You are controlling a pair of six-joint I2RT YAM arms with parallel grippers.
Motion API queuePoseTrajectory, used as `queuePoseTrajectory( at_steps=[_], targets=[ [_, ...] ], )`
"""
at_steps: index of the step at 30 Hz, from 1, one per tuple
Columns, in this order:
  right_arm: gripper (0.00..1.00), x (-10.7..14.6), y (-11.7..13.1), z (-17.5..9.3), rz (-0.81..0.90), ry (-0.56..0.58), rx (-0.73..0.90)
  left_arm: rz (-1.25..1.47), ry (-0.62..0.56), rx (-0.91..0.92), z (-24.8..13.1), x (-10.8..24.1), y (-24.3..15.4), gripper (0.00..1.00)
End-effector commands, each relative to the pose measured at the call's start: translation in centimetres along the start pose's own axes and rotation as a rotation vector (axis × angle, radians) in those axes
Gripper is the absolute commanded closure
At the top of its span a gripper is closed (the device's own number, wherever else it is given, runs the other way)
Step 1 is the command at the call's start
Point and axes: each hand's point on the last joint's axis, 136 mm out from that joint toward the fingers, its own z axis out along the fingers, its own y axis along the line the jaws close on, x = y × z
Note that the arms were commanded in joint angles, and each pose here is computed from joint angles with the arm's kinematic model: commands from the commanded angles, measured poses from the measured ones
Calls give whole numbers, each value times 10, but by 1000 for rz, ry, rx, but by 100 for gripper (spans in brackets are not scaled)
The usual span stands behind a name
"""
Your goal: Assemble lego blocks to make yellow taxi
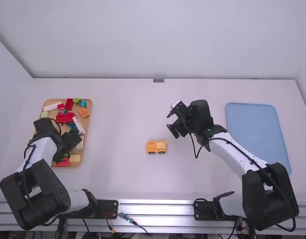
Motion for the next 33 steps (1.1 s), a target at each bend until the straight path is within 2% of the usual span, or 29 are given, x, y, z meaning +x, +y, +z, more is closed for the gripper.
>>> queuePoseTrajectory(
  at_steps=[1, 6, 8, 10, 11, 14, 15, 16, 17, 21, 25, 33],
  targets=[
    [1, -17, -6, -6, -16, -38, 18, -312, 48, 5, 2, 11, -1, 1],
    [1, -17, -5, -6, -16, -38, 18, -447, 137, 8, 0, 29, -3, 1],
    [1, -17, -5, -6, -16, -38, 18, -461, 134, 4, 0, 29, -3, 1],
    [1, -17, -5, -6, -15, -37, 17, -494, 119, -1, 1, 26, -1, 25],
    [1, -16, -5, -6, -15, -36, 17, -516, 117, -12, 1, 26, 0, 26],
    [1, -16, -5, -6, -15, -35, 16, -571, 114, -50, 1, 29, 5, 18],
    [1, -16, -5, -6, -15, -35, 17, -592, 111, -68, 0, 30, 9, 11],
    [1, -16, -5, -6, -14, -36, 16, -606, 107, -86, 0, 31, 12, 10],
    [1, -16, -5, -6, -15, -36, 16, -620, 116, -97, 0, 34, 14, 0],
    [1, -16, -5, -6, -15, -36, 17, -620, 104, -105, 0, 32, 16, 1],
    [1, -16, -5, -6, -14, -34, 15, -660, 32, -170, 2, 26, 30, 1],
    [1, -15, -5, -6, -13, -32, 14, -712, -7, -131, 21, 33, 34, 1]
  ],
)
